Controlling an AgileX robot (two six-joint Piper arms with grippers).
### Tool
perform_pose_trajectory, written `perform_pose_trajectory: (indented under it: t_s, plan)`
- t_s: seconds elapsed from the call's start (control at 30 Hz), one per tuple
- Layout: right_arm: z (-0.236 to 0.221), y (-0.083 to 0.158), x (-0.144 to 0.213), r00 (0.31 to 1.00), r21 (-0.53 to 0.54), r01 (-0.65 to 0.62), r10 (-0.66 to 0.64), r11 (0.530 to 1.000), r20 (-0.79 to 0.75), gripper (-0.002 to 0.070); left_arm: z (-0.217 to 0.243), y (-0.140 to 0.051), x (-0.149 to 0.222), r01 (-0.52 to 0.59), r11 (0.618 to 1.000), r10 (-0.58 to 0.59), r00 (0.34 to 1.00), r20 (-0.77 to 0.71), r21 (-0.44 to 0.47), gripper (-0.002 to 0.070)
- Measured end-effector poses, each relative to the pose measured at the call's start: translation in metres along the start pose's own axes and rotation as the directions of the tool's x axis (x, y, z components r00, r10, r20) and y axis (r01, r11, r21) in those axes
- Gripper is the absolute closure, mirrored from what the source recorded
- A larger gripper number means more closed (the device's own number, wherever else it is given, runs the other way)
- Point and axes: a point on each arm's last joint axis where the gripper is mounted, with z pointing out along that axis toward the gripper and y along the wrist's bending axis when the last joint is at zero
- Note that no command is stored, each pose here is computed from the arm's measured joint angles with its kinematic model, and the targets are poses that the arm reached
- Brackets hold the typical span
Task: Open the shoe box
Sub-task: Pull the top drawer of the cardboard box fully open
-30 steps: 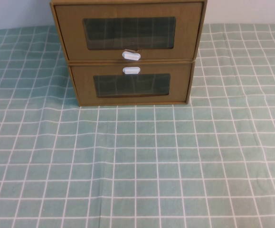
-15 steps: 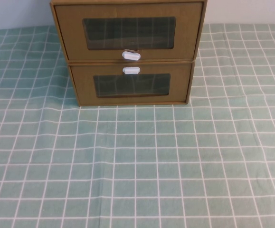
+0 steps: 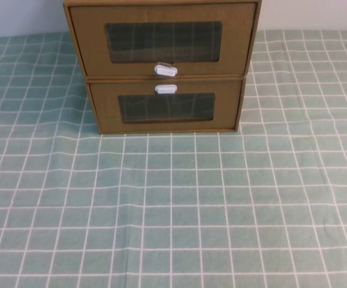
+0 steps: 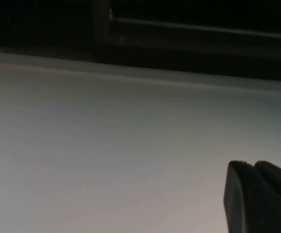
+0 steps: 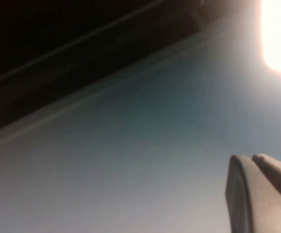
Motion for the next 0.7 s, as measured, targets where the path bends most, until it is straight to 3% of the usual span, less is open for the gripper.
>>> perform_pose_trajectory:
  t_s: [0.1, 0.2, 0.3, 0.4, 0.53, 0.63, 0.7]
  plan:
    - [0.040, 0.013, -0.021, 0.990, 0.050, -0.098, 0.102, 0.994, -0.098, 0.0690, 0.039, -0.008, -0.025, 0.012, 1.000, -0.011, 0.997, -0.075, 0.021, 0.0680]
    - [0.081, 0.023, -0.021, 0.962, 0.064, -0.053, 0.069, 0.996, -0.265, 0.0690, 0.078, -0.016, -0.025, 0.018, 0.999, -0.008, 0.967, -0.254, 0.039, 0.0680]
    - [0.121, 0.026, 0.002, 0.885, 0.071, -0.008, 0.041, 0.997, -0.463, 0.0690, 0.115, -0.022, -0.011, 0.024, 0.998, 0.002, 0.893, -0.451, 0.053, 0.0680]
    - [0.151, 0.025, 0.033, 0.755, 0.084, 0.011, 0.047, 0.996, -0.654, 0.0690, 0.144, -0.026, 0.010, 0.055, 0.997, -0.014, 0.778, -0.629, 0.046, 0.0680]
    - [0.167, 0.009, 0.099, 0.505, 0.117, 0.056, 0.073, 0.992, -0.860, 0.0690, 0.169, -0.029, 0.051, 0.093, 0.996, -0.056, 0.585, -0.809, -0.001, 0.0680]
    - [0.165, -0.009, 0.153, 0.327, 0.103, 0.113, 0.061, 0.988, -0.943, 0.0690, 0.177, -0.026, 0.091, 0.075, 0.997, -0.048, 0.473, -0.880, -0.014, 0.0680]
    - [0.162, -0.020, 0.184, 0.247, 0.097, 0.136, 0.061, 0.986, -0.967, 0.0690, 0.179, -0.025, 0.114, 0.060, 0.998, -0.035, 0.418, -0.908, -0.011, 0.0680]
